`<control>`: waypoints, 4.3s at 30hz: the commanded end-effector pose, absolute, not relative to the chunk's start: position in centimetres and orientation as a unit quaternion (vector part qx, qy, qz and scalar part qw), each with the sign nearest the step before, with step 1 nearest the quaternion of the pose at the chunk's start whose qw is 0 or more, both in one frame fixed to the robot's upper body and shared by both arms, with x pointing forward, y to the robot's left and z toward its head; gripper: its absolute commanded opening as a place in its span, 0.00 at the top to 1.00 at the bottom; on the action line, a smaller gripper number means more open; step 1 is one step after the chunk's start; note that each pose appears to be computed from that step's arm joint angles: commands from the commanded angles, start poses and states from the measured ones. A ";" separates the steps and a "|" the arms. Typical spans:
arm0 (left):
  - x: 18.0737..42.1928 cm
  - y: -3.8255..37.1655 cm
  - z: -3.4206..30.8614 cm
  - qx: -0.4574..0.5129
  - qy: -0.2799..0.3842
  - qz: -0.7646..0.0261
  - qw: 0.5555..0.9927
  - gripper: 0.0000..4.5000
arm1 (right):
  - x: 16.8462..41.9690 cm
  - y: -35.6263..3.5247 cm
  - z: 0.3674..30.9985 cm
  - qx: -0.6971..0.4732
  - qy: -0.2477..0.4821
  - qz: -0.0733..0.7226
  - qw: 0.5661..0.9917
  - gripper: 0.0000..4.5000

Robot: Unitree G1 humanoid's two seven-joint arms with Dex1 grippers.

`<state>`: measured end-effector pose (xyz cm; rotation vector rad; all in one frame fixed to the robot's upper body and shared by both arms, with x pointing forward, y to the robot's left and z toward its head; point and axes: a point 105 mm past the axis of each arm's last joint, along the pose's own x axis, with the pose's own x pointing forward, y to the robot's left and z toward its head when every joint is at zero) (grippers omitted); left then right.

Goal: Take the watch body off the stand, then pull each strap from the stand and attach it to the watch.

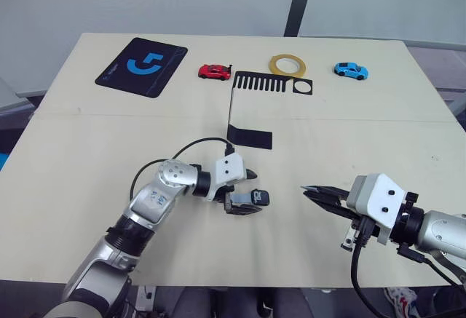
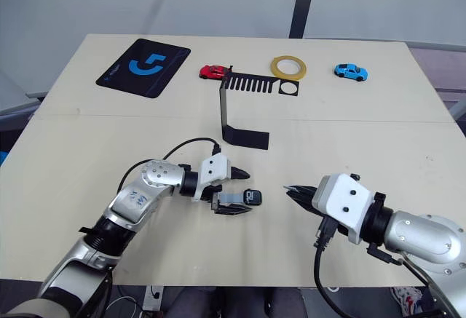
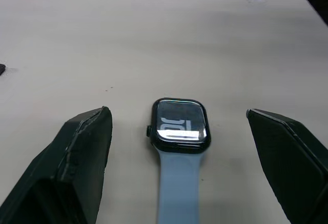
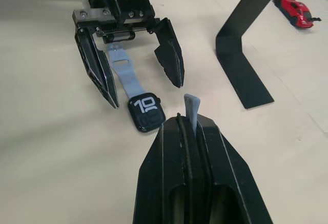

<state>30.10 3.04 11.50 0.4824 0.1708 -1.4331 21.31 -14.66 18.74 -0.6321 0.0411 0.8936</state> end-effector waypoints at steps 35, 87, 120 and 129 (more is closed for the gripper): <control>30.2 1.3 9.7 0.250 0.079 -0.638 0.724 0.33 | 19.9 -13.3 19.1 -0.314 -0.005 0.448 0.837 1.00; 31.6 1.2 16.8 -0.083 0.231 -0.665 0.705 0.62 | 25.7 -11.9 17.5 -0.522 -0.064 0.389 0.756 1.00; 32.0 1.0 17.1 -0.087 0.220 -0.662 0.711 0.62 | 25.9 -12.2 17.9 -0.522 -0.064 0.378 0.761 1.00; 31.8 0.8 17.1 -0.088 0.220 -0.665 0.708 0.62 | 26.1 -12.4 18.0 -0.524 -0.064 0.373 0.763 1.00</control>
